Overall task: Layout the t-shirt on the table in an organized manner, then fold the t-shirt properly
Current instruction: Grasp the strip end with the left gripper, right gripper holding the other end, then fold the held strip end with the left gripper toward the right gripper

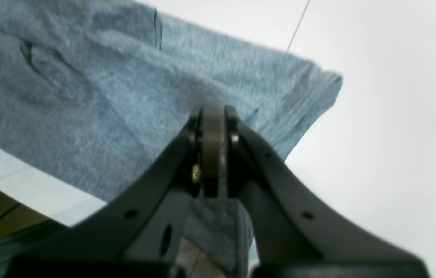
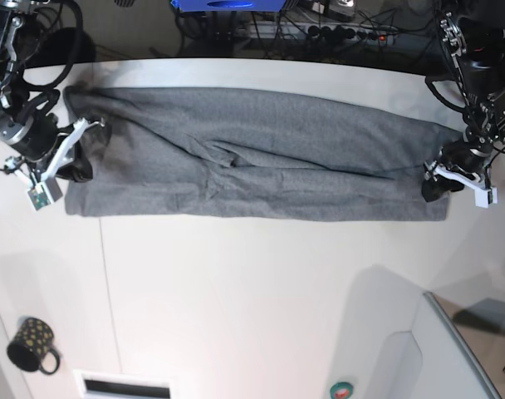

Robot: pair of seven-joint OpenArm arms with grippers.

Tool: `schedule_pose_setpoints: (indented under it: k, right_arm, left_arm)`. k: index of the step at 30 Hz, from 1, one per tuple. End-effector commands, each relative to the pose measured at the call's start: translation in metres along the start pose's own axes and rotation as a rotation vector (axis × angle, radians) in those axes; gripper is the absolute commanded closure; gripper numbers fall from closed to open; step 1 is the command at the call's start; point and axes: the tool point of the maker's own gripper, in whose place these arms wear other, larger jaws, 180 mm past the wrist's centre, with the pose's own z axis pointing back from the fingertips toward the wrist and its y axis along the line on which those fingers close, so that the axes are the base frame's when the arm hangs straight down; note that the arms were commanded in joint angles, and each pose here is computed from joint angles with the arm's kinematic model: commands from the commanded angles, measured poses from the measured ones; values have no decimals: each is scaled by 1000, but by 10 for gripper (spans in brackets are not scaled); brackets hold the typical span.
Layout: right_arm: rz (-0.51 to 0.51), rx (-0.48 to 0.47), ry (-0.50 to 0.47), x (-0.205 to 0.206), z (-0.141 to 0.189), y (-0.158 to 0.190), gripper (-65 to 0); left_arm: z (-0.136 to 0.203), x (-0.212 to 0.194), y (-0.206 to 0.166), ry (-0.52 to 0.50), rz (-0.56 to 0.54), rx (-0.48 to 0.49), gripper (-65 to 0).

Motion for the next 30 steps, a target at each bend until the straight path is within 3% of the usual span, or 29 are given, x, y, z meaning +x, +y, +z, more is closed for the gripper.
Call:
schedule_pose_setpoints:
  k: [1,4,7,14,21,26,30]
  right_arm:
    - [9,-4,-60,16,4,-3,-23]
    - [9,-5,-60,16,4,-3,-23]
    - [8,-4,-59,16,4,-3,-23]
    - [8,-4,-56,16,4,-3,-23]
    - [8,-4,-56,16,4,-3,-23]
    - [10,1,-56,16,3,-2,-23]
    - [11,1,-59,17,3,-2,-23]
  left_arm:
    - [1,-21,1,99,-21,0,-367]
    - [1,-32,2,124,-6,2,-221]
    - [3,-29,6,118,-4,10,0]
    - [12,-17,19,65,-31,34,0]
    - [53,31,23,-104,-157,131,0]
    - [79,49,-11,-155,-281,121,0]
    - [87,47,-41,-150,-308,94,0]
